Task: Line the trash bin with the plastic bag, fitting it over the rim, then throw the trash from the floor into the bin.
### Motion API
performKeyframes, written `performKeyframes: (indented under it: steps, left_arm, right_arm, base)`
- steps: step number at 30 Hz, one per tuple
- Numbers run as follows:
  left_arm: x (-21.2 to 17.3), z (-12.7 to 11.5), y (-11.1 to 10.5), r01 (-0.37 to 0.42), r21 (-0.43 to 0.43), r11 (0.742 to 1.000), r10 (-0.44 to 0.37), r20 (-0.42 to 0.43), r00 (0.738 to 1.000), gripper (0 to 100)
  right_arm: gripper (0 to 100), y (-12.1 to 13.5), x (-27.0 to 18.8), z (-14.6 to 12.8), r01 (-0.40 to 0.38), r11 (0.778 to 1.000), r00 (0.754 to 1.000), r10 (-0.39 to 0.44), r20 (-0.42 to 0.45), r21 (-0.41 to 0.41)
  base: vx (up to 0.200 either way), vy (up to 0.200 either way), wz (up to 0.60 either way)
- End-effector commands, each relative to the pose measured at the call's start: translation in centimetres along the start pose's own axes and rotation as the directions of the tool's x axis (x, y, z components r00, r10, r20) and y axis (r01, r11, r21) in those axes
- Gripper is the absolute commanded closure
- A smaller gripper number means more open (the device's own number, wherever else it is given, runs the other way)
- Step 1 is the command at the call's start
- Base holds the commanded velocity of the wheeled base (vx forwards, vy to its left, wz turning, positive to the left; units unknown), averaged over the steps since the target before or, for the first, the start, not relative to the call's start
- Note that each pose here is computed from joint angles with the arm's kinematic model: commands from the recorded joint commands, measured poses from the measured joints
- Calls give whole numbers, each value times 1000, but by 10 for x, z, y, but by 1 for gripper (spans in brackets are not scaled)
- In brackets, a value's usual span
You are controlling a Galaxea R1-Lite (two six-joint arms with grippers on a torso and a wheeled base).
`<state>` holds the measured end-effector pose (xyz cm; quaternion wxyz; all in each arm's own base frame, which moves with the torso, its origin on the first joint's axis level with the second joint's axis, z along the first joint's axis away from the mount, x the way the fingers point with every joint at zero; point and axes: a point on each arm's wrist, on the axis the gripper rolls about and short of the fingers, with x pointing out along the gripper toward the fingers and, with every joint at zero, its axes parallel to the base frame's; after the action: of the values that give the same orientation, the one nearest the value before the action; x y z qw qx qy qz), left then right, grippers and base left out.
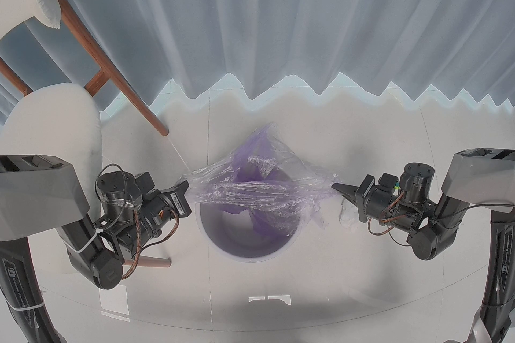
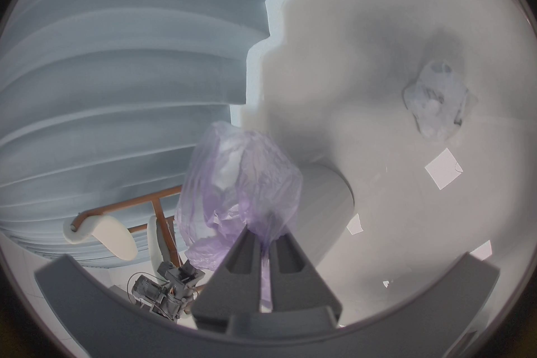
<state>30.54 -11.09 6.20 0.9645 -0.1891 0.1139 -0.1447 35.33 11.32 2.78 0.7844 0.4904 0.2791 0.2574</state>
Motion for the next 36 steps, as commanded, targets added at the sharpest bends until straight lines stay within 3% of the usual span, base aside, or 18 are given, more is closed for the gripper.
performKeyframes:
  steps: [1, 5, 9, 16, 18, 22, 23, 27, 31, 34, 36]
  left_arm:
    - [0, -8, 3, -12, 11, 1000, 12, -31, 999, 100]
    - [-1, -7, 4, -18, 27, 999, 19, -30, 999, 100]
    - [-4, -11, 6, -36, 38, 999, 37, -42, 998, 100]
    - [-9, -15, 5, -47, 53, 998, 50, -58, 997, 100]
    - [-14, -17, 4, -45, 60, 997, 49, -72, 996, 100]
    - [-16, -22, 7, -51, 94, 994, 59, -91, 994, 100]
    - [-17, -24, 11, -62, 119, 991, 74, -102, 992, 100]
    - [-19, -25, 18, -83, 141, 987, 99, -110, 989, 100]
    - [-19, -23, 22, -95, 163, 982, 113, -107, 988, 100]
    - [-19, -20, 30, -120, 185, 975, 138, -91, 986, 100]
    - [-19, -18, 31, -123, 187, 975, 141, -86, 986, 100]
  right_arm:
    - [100, -4, -5, -10, 33, 999, 999, -32, -30, 16]
    - [100, -7, -3, -25, 61, 998, 995, -60, -82, 15]
    - [100, -22, -3, -47, 103, 992, 983, -113, -147, -72]
    - [100, -23, -6, -51, 109, 989, 980, -123, -158, -97]
    - [100, -22, -14, -63, 119, 984, 970, -144, -194, -131]
    - [100, -23, -21, -78, 124, 968, 957, -175, -233, -220]
    - [100, -24, -20, -85, 132, 949, 955, -200, -220, -287]
    - [100, -30, -14, -108, 158, 913, 955, -238, -176, -376]
    - [100, -38, -8, -126, 149, 896, 963, -227, -143, -419]
    - [100, -45, -1, -144, 172, 871, 954, -264, -143, -460]
    - [100, -44, -2, -145, 171, 870, 953, -265, -146, -462]
  base:
    - [0, 0, 0]
    - [0, 0, 0]
    - [0, 0, 0]
    - [0, 0, 0]
    - [0, 0, 0]
    - [0, 0, 0]
    - [0, 0, 0]
    - [0, 0, 0]
    - [0, 0, 0]
    - [0, 0, 0]
    - [0, 0, 0]
